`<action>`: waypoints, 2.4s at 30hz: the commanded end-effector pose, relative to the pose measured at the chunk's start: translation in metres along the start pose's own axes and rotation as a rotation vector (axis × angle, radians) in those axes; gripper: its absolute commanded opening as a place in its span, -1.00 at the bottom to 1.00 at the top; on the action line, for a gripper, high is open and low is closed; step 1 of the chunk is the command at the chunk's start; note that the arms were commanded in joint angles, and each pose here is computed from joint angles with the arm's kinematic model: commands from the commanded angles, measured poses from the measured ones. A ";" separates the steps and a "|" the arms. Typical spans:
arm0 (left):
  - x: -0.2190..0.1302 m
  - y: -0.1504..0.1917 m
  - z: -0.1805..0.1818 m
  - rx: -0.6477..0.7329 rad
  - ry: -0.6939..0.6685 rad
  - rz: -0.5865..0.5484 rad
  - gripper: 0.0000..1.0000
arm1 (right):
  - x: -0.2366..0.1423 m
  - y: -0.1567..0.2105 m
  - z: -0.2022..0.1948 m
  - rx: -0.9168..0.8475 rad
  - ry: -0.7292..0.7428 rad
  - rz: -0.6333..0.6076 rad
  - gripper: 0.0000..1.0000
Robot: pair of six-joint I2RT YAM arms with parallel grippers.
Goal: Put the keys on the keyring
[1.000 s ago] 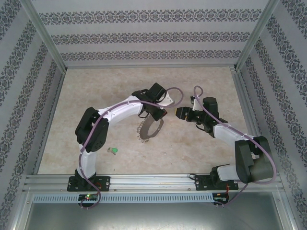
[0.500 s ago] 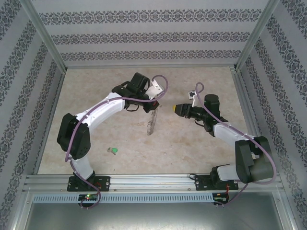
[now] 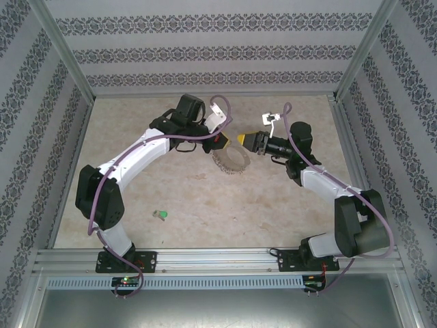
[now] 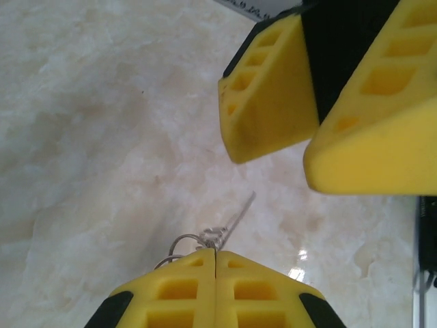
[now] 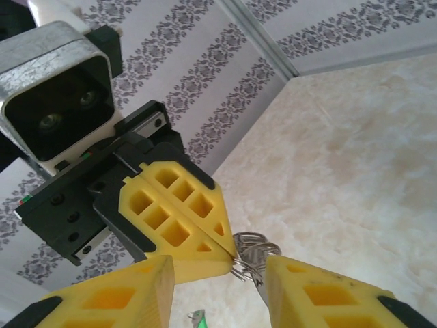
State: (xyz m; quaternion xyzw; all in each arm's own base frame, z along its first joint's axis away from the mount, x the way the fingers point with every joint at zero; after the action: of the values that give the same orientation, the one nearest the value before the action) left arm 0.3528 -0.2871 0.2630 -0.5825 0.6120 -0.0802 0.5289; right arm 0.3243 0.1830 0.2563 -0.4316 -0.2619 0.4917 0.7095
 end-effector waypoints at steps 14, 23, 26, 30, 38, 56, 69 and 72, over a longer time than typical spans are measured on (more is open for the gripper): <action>-0.039 -0.041 -0.038 0.093 0.143 -0.151 -1.00 | 0.002 -0.007 0.020 -0.068 -0.138 0.014 -0.31; -0.042 -0.043 -0.042 0.091 0.171 -0.157 -1.00 | 0.000 -0.005 0.032 -0.077 -0.163 0.017 -0.41; -0.042 -0.043 -0.043 0.087 0.181 -0.156 -1.00 | 0.001 -0.006 0.035 -0.081 -0.168 0.017 -0.42; -0.043 -0.044 -0.044 0.086 0.188 -0.159 -1.00 | 0.004 -0.007 0.036 -0.079 -0.177 0.020 -0.42; -0.042 -0.042 -0.045 0.076 0.207 -0.152 -1.00 | 0.005 -0.013 0.040 -0.092 -0.183 0.011 -0.42; -0.040 -0.043 -0.044 0.041 0.211 -0.149 -1.00 | 0.005 -0.024 0.050 -0.132 -0.197 -0.014 -1.00; -0.102 -0.072 -0.035 -0.198 0.047 -0.489 0.17 | -0.017 -0.039 0.057 -0.208 -0.072 -0.134 -1.00; -0.106 -0.070 -0.042 -0.245 0.103 -0.493 0.12 | -0.022 -0.043 0.061 -0.232 -0.033 -0.180 -1.00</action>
State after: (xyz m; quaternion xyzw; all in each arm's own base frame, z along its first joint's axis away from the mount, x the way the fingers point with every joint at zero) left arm 0.3405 -0.2493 0.3718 -0.7376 0.4970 -0.1463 0.4331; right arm 0.2890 0.1853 0.3081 -0.4473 -0.3397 0.4563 0.6902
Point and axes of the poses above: each hand's point on the last joint's axis, 136 mm out from that joint toward the fingers, its own x axis out along the fingers, its own z axis along the line the jaws close on, y = z × x, the point moved 4 cm from there along -x, back along the fingers, and after that the axes turned 15 degrees about -x, right-handed, at the moved point
